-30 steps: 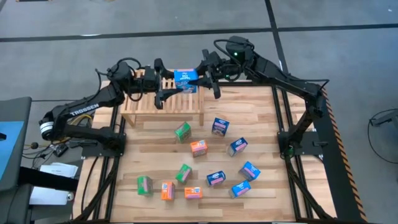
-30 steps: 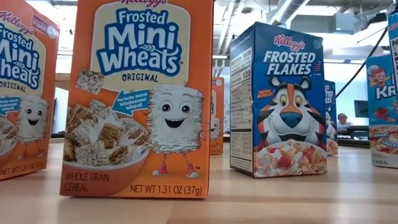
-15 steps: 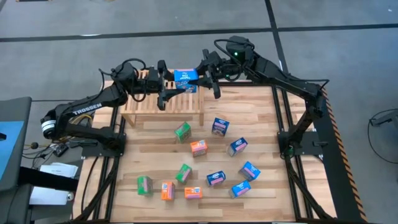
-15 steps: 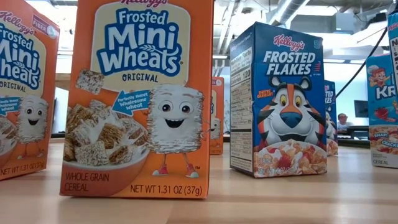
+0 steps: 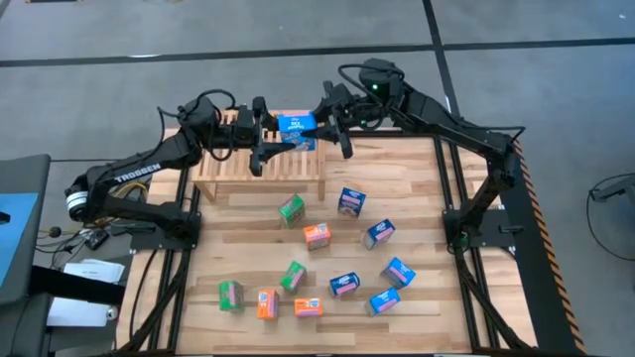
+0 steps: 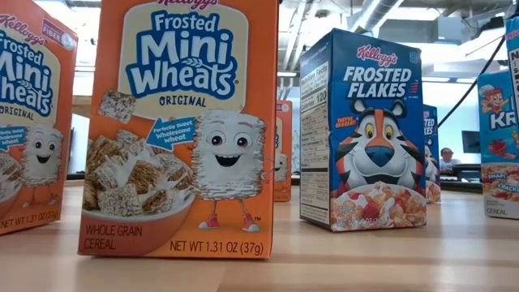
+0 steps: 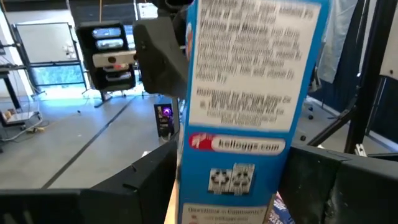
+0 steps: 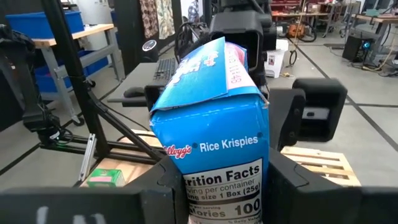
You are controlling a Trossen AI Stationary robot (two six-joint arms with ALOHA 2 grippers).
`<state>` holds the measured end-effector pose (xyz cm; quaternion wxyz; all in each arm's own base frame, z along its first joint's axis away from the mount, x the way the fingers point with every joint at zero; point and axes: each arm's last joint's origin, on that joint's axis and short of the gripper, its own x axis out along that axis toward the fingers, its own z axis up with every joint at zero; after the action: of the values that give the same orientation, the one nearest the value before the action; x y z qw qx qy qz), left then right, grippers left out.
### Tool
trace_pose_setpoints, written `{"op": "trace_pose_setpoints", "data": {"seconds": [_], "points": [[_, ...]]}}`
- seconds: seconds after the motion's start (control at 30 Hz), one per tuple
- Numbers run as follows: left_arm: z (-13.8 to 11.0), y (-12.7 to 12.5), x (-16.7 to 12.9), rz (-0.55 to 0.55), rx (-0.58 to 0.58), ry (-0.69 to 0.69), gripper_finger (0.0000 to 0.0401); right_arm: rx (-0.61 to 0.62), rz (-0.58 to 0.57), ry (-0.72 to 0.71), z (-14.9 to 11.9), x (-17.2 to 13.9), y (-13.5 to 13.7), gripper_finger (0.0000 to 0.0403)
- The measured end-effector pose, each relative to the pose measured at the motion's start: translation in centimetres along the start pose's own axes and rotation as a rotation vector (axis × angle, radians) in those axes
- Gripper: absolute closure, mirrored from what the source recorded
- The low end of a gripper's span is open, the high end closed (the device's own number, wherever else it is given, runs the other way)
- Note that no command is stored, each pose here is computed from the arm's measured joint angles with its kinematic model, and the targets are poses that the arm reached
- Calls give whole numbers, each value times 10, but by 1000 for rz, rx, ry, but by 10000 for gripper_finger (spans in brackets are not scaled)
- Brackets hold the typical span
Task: Stack cereal on shelf
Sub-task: Put the top light blue cereal box on the shelf
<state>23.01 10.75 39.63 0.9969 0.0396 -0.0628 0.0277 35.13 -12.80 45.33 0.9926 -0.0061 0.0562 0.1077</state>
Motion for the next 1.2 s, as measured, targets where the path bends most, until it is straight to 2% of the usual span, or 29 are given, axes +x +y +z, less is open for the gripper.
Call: {"op": "trace_pose_setpoints", "data": {"seconds": [0.3, 0.57, 0.77, 0.87, 0.97, 1.1, 1.2], "points": [[0, 0, 1, 11, -5, 4, 176, 1, 6, 3, 0, 1, 2, 244], [-1, 0, 2, 12, -9, 8, 230, 5, 9, 5, 0, 2, 4, 244], [-1, 0, 2, 13, -14, 8, 242, 13, 10, 4, 0, 3, 4, 242], [-1, 0, 2, 14, -15, 5, 243, 25, 9, 0, 1, 1, 5, 221], [0, 0, 2, 17, -20, 0, 243, 19, 4, -23, 9, -8, 9, 179], [0, 3, 1, 36, -10, 1, 243, 15, 1, -91, 36, -31, 20, 128], [-2, 9, 0, 46, 26, 11, 243, -15, -5, -124, 54, -57, 31, 113]]}}
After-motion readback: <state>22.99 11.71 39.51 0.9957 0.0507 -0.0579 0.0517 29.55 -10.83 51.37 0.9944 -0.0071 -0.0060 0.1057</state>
